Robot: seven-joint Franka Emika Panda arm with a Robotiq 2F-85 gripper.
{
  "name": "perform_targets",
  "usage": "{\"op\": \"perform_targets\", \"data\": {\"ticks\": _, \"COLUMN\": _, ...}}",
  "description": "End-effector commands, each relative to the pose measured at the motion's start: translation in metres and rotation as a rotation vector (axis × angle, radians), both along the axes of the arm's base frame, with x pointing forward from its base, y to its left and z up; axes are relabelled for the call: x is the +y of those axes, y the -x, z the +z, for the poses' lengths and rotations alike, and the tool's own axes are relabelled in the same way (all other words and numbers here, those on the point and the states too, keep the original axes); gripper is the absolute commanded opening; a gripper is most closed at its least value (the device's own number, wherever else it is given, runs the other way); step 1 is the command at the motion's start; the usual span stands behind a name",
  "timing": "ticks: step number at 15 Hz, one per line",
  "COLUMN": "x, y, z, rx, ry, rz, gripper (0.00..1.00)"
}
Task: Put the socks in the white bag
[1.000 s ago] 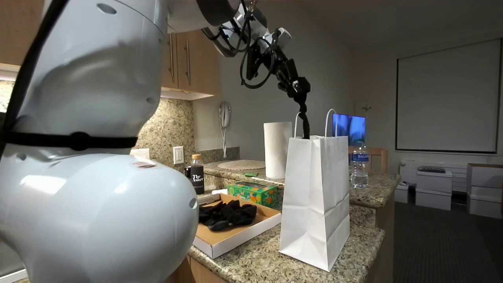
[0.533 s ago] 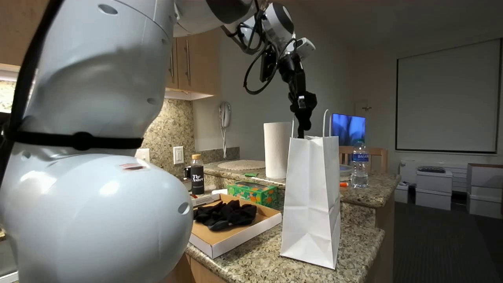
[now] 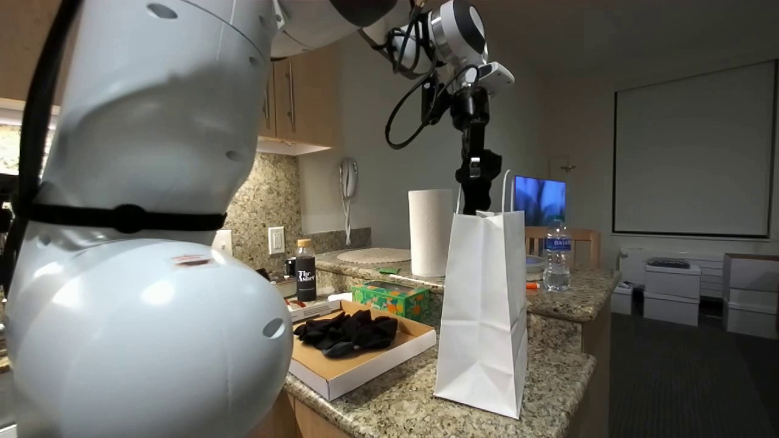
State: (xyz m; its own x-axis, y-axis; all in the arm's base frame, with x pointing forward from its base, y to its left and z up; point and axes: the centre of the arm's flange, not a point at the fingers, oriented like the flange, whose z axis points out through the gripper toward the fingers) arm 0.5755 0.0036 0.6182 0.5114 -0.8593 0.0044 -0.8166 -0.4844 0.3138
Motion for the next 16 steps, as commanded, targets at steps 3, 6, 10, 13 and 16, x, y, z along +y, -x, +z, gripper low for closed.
{"op": "perform_targets", "data": {"ticks": 3, "x": -0.007, "y": 0.014, "z": -0.005, "rx": -0.009, "ry": -0.049, "rz": -0.06, "gripper": 0.09}}
{"op": "perform_targets", "data": {"ticks": 6, "x": -0.01, "y": 0.014, "z": -0.002, "rx": -0.017, "ry": -0.053, "rz": -0.069, "gripper": 0.38}}
{"op": "perform_targets", "data": {"ticks": 10, "x": -0.015, "y": 0.016, "z": 0.002, "rx": -0.026, "ry": -0.046, "rz": -0.082, "gripper": 0.62}}
{"op": "perform_targets", "data": {"ticks": 13, "x": -0.017, "y": 0.018, "z": 0.006, "rx": -0.035, "ry": -0.043, "rz": -0.087, "gripper": 0.81}}
{"op": "perform_targets", "data": {"ticks": 16, "x": -0.015, "y": 0.021, "z": 0.018, "rx": -0.065, "ry": -0.049, "rz": -0.076, "gripper": 1.0}}
